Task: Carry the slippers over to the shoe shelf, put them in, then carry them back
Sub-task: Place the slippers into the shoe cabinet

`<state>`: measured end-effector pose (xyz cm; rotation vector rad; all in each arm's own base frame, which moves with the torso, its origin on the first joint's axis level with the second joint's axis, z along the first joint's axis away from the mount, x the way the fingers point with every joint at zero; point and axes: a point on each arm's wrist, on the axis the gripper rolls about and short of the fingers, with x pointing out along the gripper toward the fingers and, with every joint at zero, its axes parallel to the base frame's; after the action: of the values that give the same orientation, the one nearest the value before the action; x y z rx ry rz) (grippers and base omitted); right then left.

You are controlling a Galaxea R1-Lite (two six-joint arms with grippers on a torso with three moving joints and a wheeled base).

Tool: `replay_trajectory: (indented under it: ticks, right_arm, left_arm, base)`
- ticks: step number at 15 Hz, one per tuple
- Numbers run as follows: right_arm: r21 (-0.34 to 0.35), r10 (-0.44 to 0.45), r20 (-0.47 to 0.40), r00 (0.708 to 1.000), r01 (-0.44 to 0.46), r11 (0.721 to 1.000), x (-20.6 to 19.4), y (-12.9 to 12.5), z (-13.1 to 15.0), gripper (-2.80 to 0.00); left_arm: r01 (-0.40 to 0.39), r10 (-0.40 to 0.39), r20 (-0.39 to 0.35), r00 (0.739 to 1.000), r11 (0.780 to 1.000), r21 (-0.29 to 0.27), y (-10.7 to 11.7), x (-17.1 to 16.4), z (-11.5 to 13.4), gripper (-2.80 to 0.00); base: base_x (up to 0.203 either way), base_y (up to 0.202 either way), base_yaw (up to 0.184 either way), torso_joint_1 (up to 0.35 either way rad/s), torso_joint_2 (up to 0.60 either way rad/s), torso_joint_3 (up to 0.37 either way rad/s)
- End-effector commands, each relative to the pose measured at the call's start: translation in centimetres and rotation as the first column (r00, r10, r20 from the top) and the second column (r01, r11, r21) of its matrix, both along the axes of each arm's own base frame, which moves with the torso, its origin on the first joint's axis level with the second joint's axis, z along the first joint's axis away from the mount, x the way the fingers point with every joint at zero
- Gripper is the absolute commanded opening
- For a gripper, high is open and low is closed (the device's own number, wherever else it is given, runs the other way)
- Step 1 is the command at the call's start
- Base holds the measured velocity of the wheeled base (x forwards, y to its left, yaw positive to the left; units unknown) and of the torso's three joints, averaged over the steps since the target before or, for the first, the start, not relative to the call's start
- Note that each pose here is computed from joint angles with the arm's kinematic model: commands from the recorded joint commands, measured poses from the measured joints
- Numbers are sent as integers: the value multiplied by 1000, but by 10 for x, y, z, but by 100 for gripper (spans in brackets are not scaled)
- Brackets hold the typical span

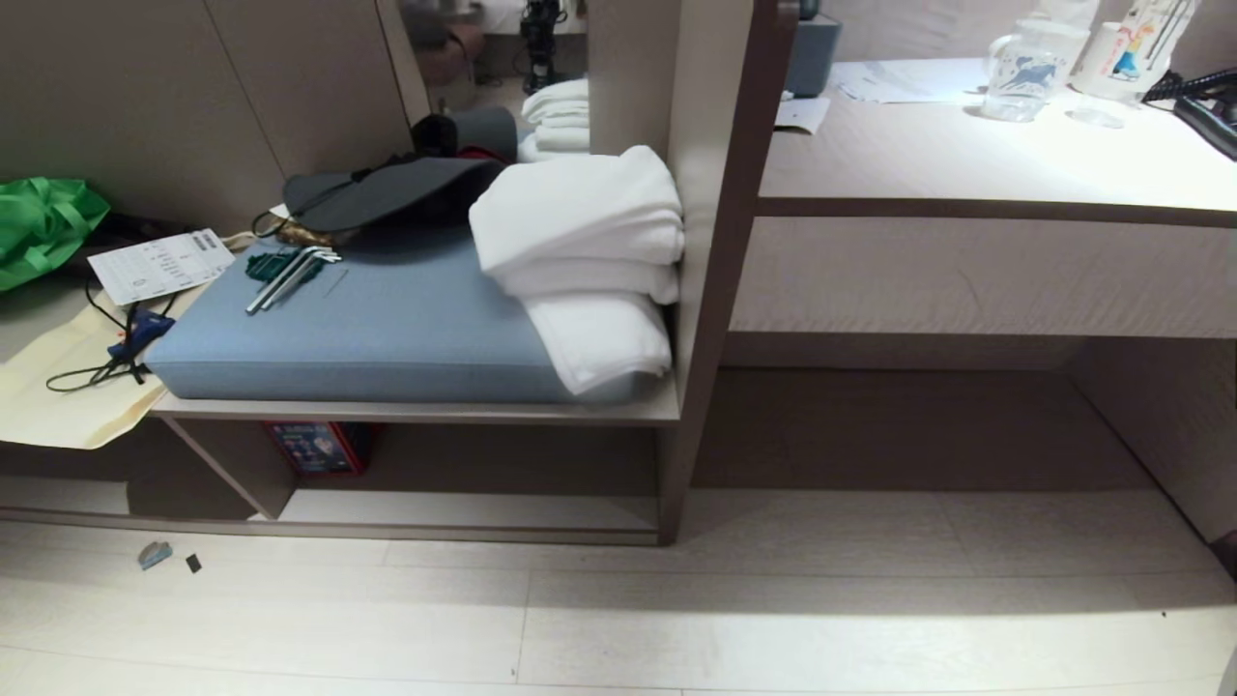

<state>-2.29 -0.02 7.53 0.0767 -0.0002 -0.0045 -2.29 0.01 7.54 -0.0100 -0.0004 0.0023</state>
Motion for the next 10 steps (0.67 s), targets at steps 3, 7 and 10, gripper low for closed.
replay_trajectory:
  ticks: [3, 7, 10]
  right_arm:
    - [2, 0, 0, 1000, 0, 1000, 0, 0, 0, -280]
    - [0, 0, 0, 1000, 0, 1000, 0, 0, 0, -280]
    - [0, 0, 0, 1000, 0, 1000, 0, 0, 0, -280]
  left_arm:
    - [-1, 1, -1, 1000, 1000, -2, 0, 0, 0, -280]
    - [-1, 1, 0, 1000, 1000, -2, 0, 0, 0, -280]
    - [-1, 1, 0, 1000, 1000, -2, 0, 0, 0, -280]
  base:
    - [0, 0, 0, 1, 2, 203]
    - [0, 0, 0, -1, 3, 201]
    - [0, 0, 0, 3, 5, 206]
